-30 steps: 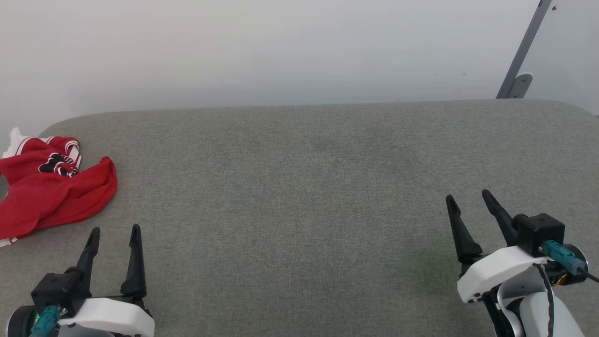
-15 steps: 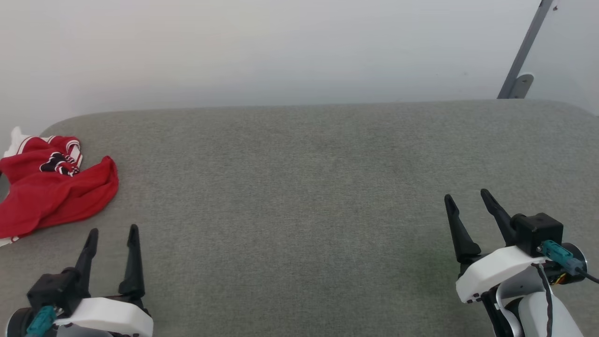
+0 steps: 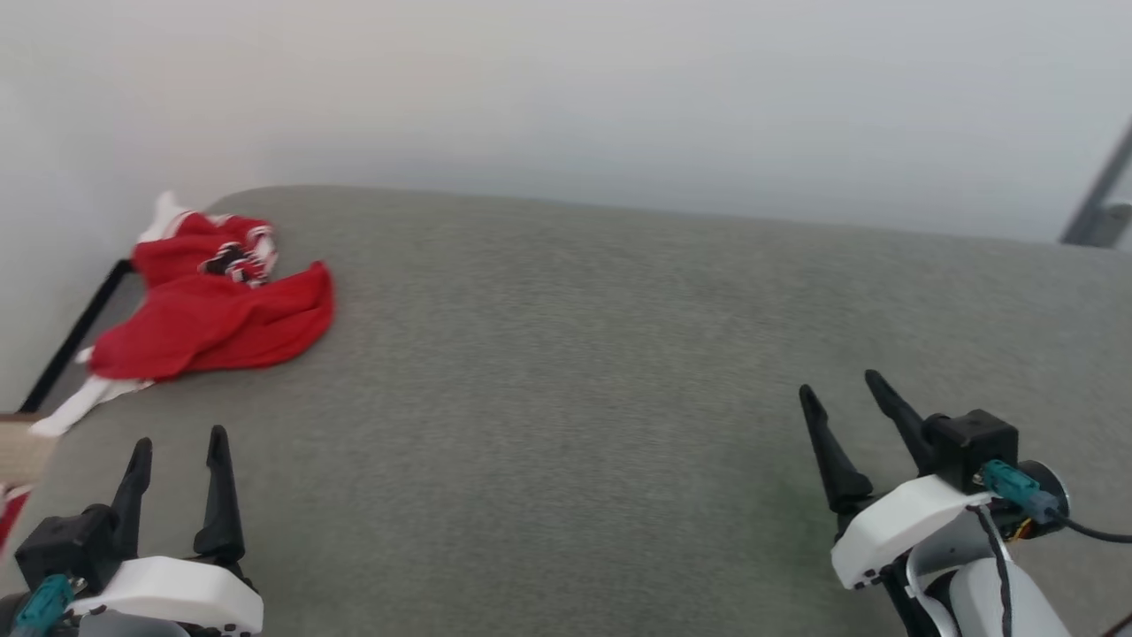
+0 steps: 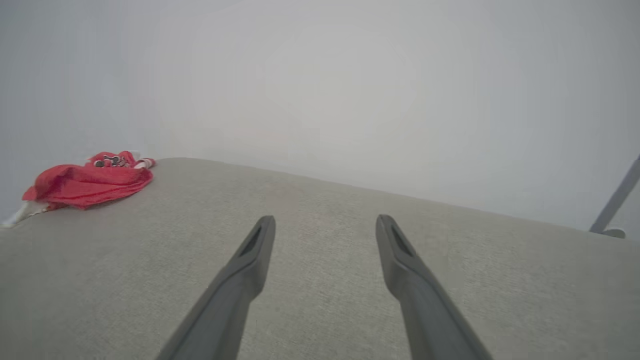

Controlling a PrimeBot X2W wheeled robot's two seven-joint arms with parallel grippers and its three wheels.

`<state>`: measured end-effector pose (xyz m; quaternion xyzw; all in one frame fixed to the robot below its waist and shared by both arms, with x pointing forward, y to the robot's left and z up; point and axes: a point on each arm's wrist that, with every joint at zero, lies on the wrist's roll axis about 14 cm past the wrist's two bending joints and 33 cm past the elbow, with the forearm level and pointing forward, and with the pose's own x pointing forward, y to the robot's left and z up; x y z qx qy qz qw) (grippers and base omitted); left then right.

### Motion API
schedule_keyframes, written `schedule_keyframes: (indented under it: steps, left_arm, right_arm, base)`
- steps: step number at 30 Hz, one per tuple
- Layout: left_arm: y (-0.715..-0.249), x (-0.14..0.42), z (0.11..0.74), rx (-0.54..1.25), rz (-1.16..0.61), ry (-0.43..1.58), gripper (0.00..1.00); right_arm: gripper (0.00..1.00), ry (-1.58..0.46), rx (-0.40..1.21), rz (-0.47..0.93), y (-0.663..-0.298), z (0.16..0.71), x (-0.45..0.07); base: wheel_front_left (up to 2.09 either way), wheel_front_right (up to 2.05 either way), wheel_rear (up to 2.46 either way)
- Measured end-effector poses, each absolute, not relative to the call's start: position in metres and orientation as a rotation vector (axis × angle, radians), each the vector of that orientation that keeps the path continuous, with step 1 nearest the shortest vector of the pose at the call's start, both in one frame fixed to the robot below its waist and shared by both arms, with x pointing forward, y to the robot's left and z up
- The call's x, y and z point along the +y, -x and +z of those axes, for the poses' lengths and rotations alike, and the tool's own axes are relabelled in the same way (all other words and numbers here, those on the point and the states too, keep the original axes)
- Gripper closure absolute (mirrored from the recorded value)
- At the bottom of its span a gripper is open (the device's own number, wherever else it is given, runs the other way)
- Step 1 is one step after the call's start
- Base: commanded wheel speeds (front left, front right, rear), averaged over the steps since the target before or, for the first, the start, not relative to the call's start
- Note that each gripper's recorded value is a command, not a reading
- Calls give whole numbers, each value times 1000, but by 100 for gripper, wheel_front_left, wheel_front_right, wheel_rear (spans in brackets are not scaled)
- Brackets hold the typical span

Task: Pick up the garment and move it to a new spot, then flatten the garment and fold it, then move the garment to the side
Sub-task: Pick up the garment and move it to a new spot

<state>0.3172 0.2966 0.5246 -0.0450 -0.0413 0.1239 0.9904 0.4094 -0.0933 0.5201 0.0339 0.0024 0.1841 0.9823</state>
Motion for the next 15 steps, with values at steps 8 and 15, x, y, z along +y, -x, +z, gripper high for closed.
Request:
schedule_keyframes:
  steps: [8, 15]
  left_arm:
    - [-271, 335, 527, -95, 392, 87, 0]
    - [-233, 358, 528, -100, 492, 84, 0]
  right_arm:
    - [0, -63, 13, 549, -408, 521, -30]
    - [0, -67, 17, 670, -402, 523, 15]
  base:
    - [0, 0, 0]
    - [0, 0, 0]
